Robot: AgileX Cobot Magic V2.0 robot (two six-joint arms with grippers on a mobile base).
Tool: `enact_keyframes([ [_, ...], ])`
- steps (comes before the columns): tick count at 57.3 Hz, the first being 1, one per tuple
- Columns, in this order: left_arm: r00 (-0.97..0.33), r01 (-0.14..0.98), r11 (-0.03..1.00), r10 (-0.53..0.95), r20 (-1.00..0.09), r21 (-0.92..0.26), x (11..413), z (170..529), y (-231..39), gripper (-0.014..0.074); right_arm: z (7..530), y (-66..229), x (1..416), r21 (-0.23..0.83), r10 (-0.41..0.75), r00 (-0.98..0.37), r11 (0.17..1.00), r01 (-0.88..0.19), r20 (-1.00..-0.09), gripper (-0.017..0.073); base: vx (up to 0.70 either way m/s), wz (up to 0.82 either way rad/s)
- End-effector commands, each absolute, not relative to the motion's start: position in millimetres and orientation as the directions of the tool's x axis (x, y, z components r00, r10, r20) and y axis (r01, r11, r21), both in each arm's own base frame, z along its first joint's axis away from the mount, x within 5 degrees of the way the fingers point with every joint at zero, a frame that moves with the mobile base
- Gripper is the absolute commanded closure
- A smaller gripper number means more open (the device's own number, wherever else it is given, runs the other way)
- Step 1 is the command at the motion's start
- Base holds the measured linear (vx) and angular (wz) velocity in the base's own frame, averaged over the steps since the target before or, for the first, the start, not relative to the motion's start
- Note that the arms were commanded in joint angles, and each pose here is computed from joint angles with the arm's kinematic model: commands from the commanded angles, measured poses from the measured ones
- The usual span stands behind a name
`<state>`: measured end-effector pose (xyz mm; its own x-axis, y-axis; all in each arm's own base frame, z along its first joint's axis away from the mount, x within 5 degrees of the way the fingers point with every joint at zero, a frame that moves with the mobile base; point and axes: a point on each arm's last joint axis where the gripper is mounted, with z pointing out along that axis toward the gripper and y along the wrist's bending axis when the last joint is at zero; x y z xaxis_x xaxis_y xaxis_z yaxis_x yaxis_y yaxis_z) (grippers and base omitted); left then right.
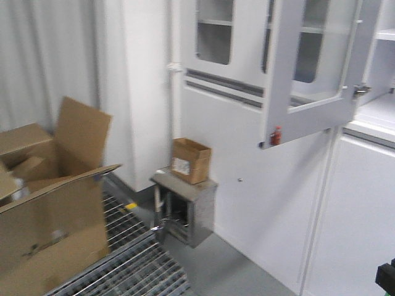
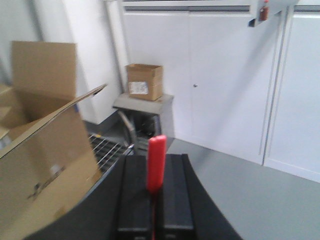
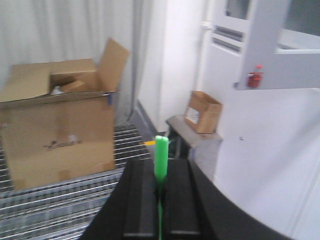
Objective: Sort red and green spoons into left cabinet
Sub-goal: 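Position the base in front of the cabinet shelf with the blue tray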
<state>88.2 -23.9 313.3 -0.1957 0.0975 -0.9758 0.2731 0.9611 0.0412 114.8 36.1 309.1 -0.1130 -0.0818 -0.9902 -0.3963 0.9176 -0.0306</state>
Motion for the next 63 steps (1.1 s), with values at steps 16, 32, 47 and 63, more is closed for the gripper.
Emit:
enact_keyframes([
  [16,-0.110,0.253,0.967,0.055,-0.992,0.026,89.3,328.5,-22.9,0.0594,320.3,34.4,115.6,-0.011,-0.045,-0.082,0.927,-0.374,-0.996,0.0563,0.38,-0.60],
  [32,-0.109,0.252,0.967,0.055,-0.993,0.026,89.4,328.6,-22.8,0.0594,320.3,34.4,115.6,-0.011,-0.045,-0.082,0.927,-0.374,-0.996,0.0563,0.33,-0.75],
  [47,-0.109,0.252,0.967,0.055,-0.993,0.026,89.4,328.6,-22.8,0.0594,320.3,34.4,115.6,-0.011,-0.045,-0.082,0.927,-0.374,-0.996,0.0563,0.28,-0.76],
  [63,-0.109,0.252,0.967,0.055,-0.993,0.026,89.4,328.6,-22.8,0.0594,320.2,34.6,115.5,-0.011,-0.045,-0.082,0.927,-0.376,-0.996,0.0563,0.27,-0.41],
])
